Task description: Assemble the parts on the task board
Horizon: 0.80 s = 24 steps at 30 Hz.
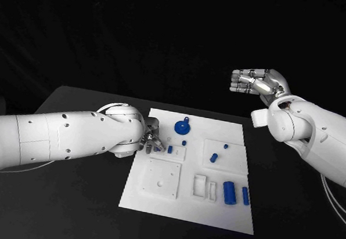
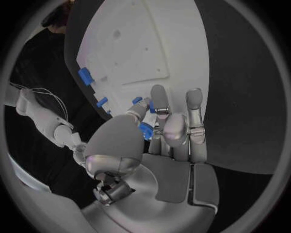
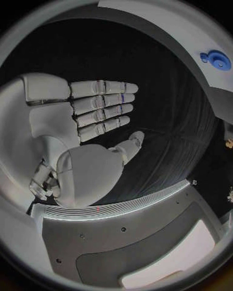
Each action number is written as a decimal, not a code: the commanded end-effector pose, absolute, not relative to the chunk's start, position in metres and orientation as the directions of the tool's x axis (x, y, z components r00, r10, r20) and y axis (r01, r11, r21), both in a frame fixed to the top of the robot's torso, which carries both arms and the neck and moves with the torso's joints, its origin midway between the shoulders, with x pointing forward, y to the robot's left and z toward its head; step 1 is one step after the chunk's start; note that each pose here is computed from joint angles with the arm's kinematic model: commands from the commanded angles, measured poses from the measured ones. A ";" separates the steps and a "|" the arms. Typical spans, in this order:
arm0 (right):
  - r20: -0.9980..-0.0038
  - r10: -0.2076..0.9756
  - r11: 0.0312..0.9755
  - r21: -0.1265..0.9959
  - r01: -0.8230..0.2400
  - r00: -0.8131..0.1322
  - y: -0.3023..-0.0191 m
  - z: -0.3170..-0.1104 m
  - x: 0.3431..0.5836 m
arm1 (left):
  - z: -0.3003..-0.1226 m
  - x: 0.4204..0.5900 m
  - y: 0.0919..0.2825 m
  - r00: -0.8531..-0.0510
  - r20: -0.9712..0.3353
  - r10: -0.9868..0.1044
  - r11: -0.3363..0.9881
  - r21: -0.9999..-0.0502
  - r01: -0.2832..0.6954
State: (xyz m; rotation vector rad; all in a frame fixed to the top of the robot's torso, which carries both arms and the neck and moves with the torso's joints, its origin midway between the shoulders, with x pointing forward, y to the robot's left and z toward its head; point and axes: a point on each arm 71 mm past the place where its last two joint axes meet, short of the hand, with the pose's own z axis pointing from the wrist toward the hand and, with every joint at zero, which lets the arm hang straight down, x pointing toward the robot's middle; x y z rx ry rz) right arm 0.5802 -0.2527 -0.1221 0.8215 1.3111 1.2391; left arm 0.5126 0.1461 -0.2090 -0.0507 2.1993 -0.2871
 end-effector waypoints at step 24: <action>-0.248 0.953 0.213 0.957 -0.200 -0.173 -0.252 -0.122 0.580 | -0.229 0.504 0.155 -0.660 -0.746 -0.093 0.984 -0.170 0.053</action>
